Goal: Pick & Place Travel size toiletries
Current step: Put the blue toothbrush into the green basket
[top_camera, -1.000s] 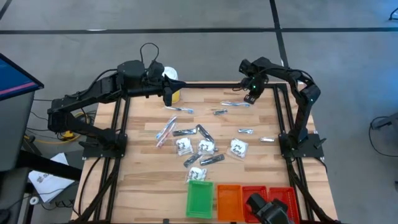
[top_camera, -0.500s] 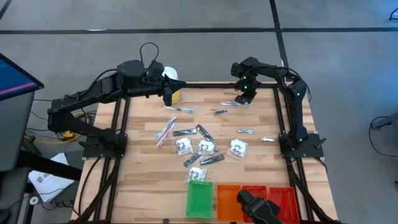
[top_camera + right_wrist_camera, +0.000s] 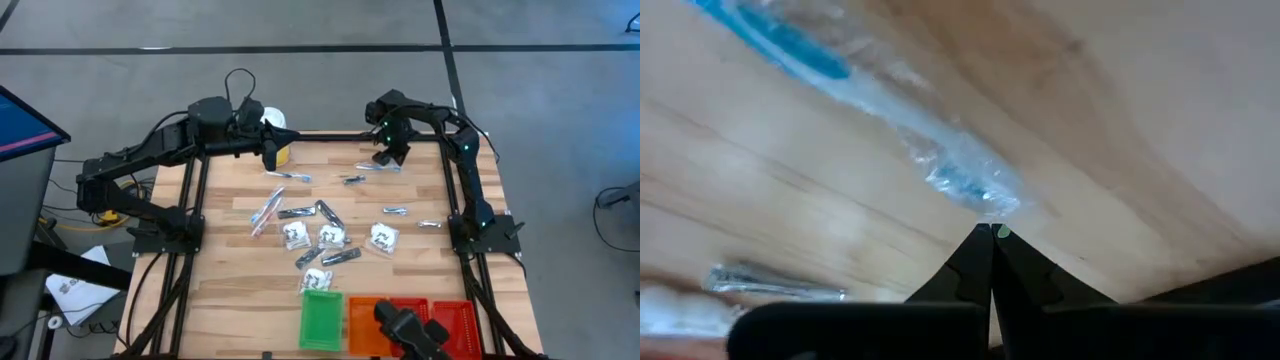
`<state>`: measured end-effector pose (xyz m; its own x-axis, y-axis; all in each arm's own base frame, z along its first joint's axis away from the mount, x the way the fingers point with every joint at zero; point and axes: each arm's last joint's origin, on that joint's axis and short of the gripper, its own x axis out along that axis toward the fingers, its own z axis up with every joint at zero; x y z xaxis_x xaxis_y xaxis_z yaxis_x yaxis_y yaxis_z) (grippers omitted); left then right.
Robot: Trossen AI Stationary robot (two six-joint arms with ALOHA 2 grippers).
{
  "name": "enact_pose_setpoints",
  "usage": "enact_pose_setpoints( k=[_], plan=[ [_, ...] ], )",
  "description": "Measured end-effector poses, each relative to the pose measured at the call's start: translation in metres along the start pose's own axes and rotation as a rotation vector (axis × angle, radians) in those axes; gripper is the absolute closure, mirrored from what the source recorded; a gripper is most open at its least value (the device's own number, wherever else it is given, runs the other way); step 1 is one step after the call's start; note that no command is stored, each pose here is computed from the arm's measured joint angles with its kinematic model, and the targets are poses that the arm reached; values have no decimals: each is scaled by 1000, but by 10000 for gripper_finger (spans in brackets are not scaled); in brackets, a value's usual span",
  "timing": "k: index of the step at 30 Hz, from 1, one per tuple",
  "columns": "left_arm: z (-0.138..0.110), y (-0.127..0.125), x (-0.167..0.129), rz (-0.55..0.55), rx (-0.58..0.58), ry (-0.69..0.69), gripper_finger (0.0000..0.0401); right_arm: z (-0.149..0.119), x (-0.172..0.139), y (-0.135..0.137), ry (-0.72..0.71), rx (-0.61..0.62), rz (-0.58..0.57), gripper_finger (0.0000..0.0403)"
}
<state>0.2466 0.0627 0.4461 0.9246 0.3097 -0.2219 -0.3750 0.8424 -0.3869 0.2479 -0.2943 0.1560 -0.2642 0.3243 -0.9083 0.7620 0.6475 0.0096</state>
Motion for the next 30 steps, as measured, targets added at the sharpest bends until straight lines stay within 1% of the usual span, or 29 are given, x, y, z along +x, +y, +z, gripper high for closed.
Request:
enact_pose_setpoints(
  k=[2,9,12,24,26,30],
  plan=[
    [0,0,0,0,0,0,401,1,-4,-3,-16,19,4,403],
    [0,0,0,-1,2,-2,401,2,-23,-11,-69,12,28,403],
    [0,0,0,-2,3,-4,401,1,-27,-13,-76,13,37,403],
    [1,0,0,-3,3,-7,401,-1,-26,-15,-59,22,63,403],
    [1,0,0,-3,2,-6,401,1,-23,-15,-36,56,65,403],
    [1,0,0,-6,1,-6,401,10,-6,-17,41,135,72,403]
  ],
)
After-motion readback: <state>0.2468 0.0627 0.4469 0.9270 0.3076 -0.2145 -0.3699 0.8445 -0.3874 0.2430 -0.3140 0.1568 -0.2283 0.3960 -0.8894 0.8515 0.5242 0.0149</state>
